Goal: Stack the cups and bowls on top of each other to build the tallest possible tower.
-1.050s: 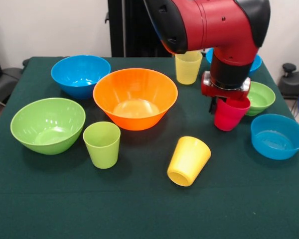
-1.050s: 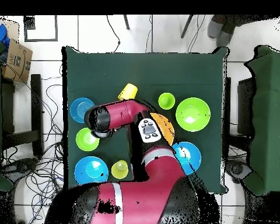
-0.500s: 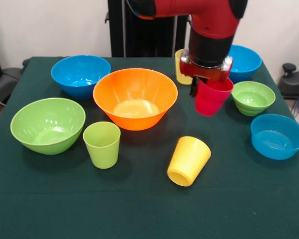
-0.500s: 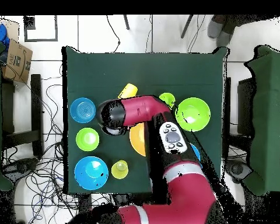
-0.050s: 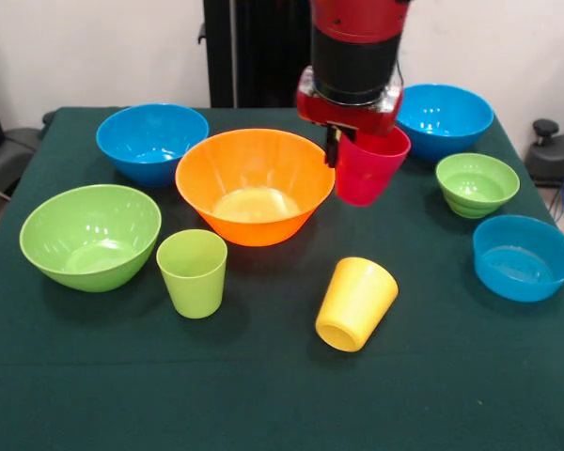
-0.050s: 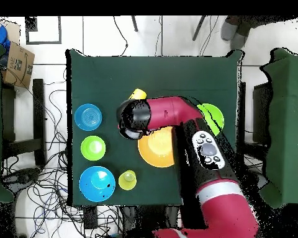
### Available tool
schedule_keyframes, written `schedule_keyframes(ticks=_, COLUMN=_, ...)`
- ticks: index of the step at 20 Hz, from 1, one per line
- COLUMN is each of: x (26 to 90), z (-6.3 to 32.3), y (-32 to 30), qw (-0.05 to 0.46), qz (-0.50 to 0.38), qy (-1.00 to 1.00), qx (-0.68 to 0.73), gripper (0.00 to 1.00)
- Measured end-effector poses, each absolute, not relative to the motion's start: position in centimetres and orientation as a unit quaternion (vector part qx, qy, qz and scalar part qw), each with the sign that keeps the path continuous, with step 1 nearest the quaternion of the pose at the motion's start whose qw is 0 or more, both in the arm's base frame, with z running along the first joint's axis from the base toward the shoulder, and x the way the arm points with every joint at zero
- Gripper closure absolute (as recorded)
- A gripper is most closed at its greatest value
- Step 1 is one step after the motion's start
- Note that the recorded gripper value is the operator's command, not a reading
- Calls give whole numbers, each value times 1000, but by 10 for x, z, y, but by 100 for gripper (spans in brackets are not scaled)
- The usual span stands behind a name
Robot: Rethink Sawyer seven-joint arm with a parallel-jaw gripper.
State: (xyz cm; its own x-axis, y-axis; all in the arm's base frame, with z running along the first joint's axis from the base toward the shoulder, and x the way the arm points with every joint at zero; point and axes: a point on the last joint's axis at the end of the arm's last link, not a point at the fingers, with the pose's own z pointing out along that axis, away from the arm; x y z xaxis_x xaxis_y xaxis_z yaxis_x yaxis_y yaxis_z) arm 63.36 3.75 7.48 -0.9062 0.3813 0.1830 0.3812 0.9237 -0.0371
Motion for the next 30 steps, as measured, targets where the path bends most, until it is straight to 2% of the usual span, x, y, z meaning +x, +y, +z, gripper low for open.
schedule_keyframes(ticks=9, x=635, z=86, y=-7, qw=118, qz=-18, qy=-978, qx=-170, gripper=100)
schedule_keyframes(ticks=18, x=625, z=91, y=-46, qw=171, qz=-8, qy=-980, qx=-105, gripper=100)
schedule_keyframes(ticks=30, x=623, z=58, y=-60, qw=179, qz=2, qy=-981, qx=-74, gripper=100)
